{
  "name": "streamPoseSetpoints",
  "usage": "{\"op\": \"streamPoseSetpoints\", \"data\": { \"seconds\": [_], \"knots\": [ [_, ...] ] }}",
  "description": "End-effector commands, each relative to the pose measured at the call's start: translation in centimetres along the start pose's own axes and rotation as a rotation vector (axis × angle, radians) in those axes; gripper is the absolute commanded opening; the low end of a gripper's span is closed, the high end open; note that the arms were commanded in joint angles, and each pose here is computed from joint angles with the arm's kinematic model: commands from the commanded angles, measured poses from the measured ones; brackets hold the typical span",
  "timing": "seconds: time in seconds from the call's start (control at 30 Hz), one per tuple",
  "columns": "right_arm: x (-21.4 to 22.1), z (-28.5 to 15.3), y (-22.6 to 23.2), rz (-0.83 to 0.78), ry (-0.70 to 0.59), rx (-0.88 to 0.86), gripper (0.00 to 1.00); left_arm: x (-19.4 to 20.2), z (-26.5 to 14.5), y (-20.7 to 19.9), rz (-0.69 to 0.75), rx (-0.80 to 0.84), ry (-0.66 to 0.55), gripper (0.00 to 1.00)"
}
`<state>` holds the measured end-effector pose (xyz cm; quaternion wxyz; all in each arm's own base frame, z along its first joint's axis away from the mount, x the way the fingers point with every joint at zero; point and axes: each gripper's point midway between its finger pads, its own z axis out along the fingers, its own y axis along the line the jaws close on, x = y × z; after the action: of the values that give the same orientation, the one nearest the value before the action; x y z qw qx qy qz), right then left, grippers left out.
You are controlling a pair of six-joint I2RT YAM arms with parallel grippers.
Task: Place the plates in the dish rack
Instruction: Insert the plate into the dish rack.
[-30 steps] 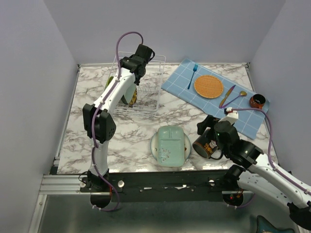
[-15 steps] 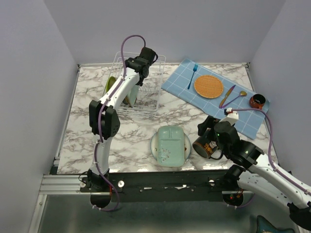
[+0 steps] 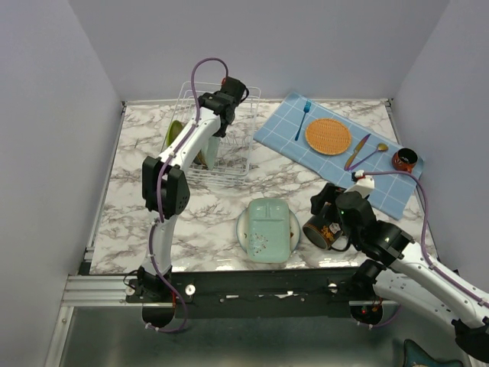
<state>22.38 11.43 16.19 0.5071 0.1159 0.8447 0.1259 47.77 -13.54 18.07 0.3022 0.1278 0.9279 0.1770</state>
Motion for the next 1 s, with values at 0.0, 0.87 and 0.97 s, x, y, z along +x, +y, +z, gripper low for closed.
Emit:
{"op": "streamPoseSetpoints", "data": {
  "seconds": [0.0, 0.87, 0.97],
  "knots": [
    [0.5, 0.1, -1.0, -0.011, 0.000, 0.042, 0.92, 2.4, 2.3, -2.0, 0.017, 0.036, 0.075, 0.00],
    [0.8, 0.4, -0.9, -0.017, 0.013, 0.043, 0.93, 3.8, 3.3, -2.6, 0.000, 0.034, 0.094, 0.22],
    [0.7, 0.4, -0.7, -0.016, 0.010, 0.039, 0.93, 3.7, 3.2, -2.5, -0.002, 0.034, 0.090, 0.28]
  ]
}}
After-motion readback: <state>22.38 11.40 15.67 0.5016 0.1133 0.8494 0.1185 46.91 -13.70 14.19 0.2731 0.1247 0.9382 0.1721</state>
